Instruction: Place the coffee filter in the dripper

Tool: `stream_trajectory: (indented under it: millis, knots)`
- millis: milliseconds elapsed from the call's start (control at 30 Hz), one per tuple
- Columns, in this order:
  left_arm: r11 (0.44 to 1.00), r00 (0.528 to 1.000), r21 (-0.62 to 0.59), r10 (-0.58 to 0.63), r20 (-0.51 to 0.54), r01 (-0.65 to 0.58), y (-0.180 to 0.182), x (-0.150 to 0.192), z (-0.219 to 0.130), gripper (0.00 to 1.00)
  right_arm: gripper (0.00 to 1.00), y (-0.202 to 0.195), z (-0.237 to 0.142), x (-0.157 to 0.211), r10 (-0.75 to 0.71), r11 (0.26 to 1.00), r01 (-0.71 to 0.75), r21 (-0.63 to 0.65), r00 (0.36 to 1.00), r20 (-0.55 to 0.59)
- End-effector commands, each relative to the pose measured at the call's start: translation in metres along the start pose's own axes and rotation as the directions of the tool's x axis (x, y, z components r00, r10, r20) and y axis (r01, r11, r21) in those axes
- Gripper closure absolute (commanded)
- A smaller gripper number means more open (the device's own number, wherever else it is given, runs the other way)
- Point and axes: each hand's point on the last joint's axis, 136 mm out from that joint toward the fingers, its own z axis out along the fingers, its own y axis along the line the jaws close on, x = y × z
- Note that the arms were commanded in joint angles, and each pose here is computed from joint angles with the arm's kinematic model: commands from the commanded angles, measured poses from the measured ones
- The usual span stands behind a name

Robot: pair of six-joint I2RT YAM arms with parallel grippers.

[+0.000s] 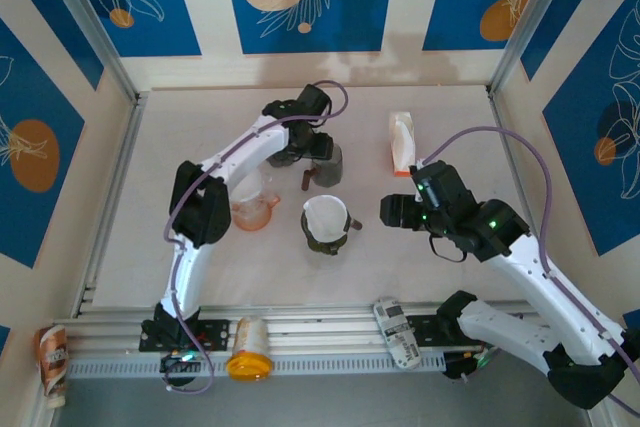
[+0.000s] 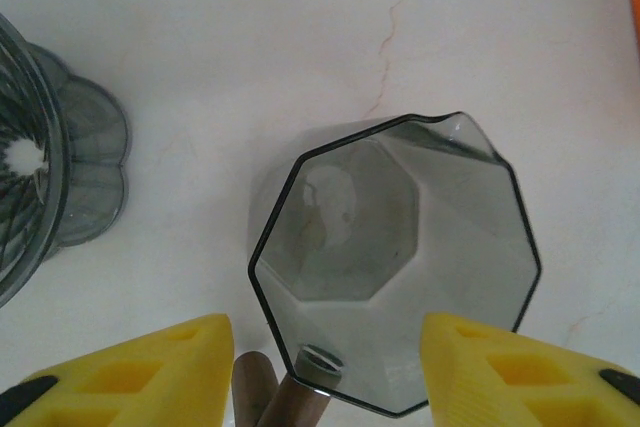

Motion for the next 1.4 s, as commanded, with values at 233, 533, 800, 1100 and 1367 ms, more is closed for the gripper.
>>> stream_trajectory:
  millis: [233,533,800,1100,1367]
  knots:
    - [0.999,0.999,-0.041,-0.01,-0.049,0.008,0.013,0.004,0.018,0.66,0.25,-0.006,-0.002,0.008,0.011,0.999,-0.011,-0.03,1.0,-0.005]
    - [1.0,0.999,-0.001,-0.029,-0.042,0.029,0.004,0.001,0.018,0.84,0.25,-0.011,-0.001,0.011,0.026,0.999,-0.026,-0.022,1.0,-0.014]
    - [0.999,0.999,0.029,-0.043,0.0,0.043,-0.002,-0.014,0.002,0.99,0.25,-0.012,0.004,0.021,0.044,0.999,-0.045,-0.022,0.998,-0.044]
    - [0.995,0.997,0.074,-0.07,0.028,0.068,-0.006,-0.024,-0.014,1.0,0.31,0.006,0.021,0.06,0.059,0.984,-0.085,-0.157,0.984,-0.165]
    - [0.986,0.993,0.132,-0.111,0.038,0.106,-0.006,-0.036,-0.039,1.0,0.4,0.034,0.046,0.108,0.073,0.94,-0.17,-0.295,0.947,-0.313]
